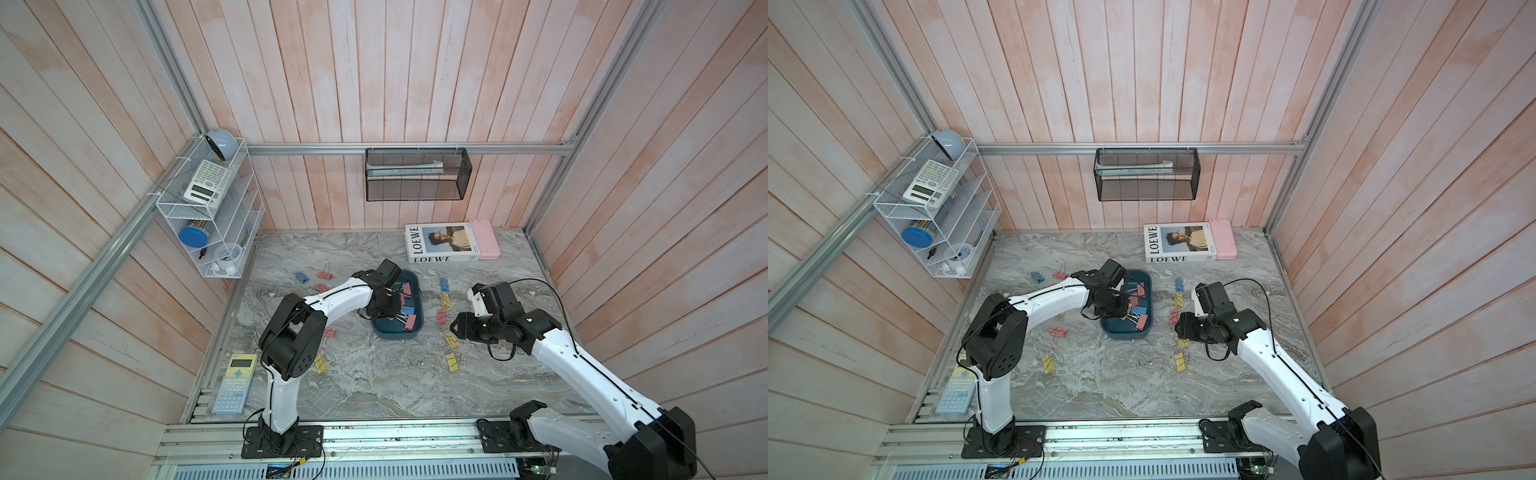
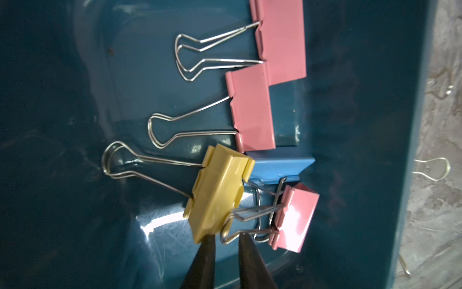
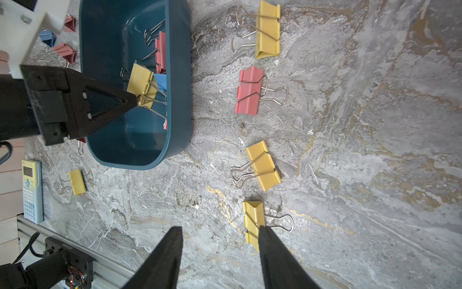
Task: Take out the binder clips from the storage box
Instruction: Pick up the binder clip from the storage box.
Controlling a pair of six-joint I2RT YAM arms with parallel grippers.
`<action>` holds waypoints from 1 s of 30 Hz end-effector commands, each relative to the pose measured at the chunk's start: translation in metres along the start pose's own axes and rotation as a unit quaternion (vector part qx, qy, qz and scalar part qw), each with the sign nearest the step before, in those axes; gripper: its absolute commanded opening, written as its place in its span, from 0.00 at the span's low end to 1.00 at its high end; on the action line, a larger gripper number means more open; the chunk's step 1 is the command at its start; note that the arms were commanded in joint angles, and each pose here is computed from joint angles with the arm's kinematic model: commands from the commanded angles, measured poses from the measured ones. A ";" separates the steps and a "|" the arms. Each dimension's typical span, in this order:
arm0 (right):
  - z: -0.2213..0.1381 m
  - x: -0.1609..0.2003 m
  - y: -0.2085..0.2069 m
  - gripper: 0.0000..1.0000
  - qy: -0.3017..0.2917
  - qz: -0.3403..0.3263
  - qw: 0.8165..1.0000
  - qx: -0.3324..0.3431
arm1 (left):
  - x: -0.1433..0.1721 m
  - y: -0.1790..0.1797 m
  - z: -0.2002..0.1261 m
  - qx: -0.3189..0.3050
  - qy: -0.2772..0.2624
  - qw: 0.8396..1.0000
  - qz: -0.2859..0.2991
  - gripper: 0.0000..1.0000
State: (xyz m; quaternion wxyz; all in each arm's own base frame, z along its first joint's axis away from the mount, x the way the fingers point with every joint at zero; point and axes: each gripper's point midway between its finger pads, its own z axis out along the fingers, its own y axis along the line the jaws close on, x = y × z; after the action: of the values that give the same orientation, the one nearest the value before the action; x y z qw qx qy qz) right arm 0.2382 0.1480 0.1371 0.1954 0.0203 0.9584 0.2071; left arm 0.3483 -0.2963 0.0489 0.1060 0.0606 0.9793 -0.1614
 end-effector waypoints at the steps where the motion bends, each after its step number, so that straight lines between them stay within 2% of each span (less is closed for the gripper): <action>1: -0.006 -0.011 0.004 0.55 -0.014 -0.015 1.000 0.003 | -0.008 0.008 0.006 -0.028 0.000 1.000 0.006 0.22; 9: -0.004 -0.014 0.005 0.55 -0.012 -0.017 1.000 0.006 | -0.055 0.030 0.011 -0.053 -0.024 0.998 -0.005 0.22; 16: -0.003 -0.014 0.004 0.55 -0.011 -0.016 1.000 0.008 | -0.082 0.025 -0.003 -0.059 -0.043 0.997 0.007 0.27; 22: -0.002 -0.014 0.006 0.55 -0.011 -0.017 1.000 0.003 | -0.066 0.018 -0.019 -0.039 -0.050 0.998 -0.007 0.29; 30: 0.000 -0.016 0.010 0.55 -0.009 -0.021 1.000 -0.003 | -0.043 0.015 -0.023 -0.036 -0.039 0.999 0.006 0.29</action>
State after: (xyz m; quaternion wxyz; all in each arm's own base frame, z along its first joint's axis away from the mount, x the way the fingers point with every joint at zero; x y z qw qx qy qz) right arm 0.2476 0.1507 0.1397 0.2003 0.0118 0.9587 0.2016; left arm 0.3906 -0.2742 0.0657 0.1382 0.0515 0.9824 -0.1149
